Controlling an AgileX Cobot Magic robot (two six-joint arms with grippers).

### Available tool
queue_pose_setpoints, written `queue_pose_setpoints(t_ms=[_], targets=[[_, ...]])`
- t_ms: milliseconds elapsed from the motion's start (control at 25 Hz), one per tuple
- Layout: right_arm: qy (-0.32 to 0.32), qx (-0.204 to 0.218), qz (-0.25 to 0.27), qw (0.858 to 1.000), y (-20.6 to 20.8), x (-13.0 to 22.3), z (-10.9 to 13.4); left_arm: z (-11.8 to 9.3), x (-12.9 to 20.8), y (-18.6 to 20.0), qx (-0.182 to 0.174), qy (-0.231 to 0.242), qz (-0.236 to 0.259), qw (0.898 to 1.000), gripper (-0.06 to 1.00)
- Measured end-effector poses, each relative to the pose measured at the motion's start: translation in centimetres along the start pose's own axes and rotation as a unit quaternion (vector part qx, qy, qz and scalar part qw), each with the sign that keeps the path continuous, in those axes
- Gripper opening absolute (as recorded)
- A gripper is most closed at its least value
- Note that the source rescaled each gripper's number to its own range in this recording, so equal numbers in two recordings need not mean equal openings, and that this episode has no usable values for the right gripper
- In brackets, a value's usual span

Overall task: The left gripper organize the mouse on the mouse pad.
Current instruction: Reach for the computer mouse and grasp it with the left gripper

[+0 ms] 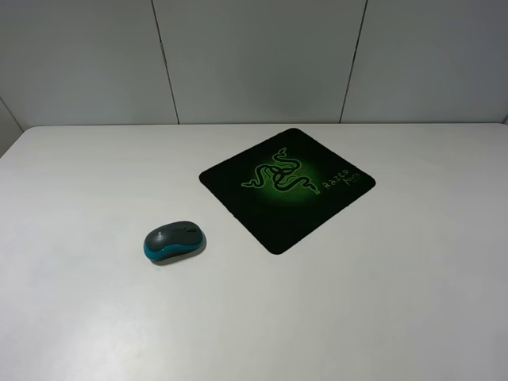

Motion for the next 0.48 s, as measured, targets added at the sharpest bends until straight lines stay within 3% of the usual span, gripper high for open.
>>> queue_pose_setpoints(t_ms=[480], targets=[[0.0, 0.0, 0.0, 1.0, 0.0, 0.0, 0.0, 0.0, 0.0, 0.0, 0.0, 0.0, 0.0, 1.0, 0.99]])
Point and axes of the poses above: a point on each arm's last joint axis where the gripper is mounted, y pointing back along that axis away from the gripper, z along the wrist's bending axis when the last joint is at zero, x = y × z, the point moved 8 cm from there along -y, pointing out along that axis toward the gripper, and after that the axes turned 3 degrees about y, right-handed, at the moved point
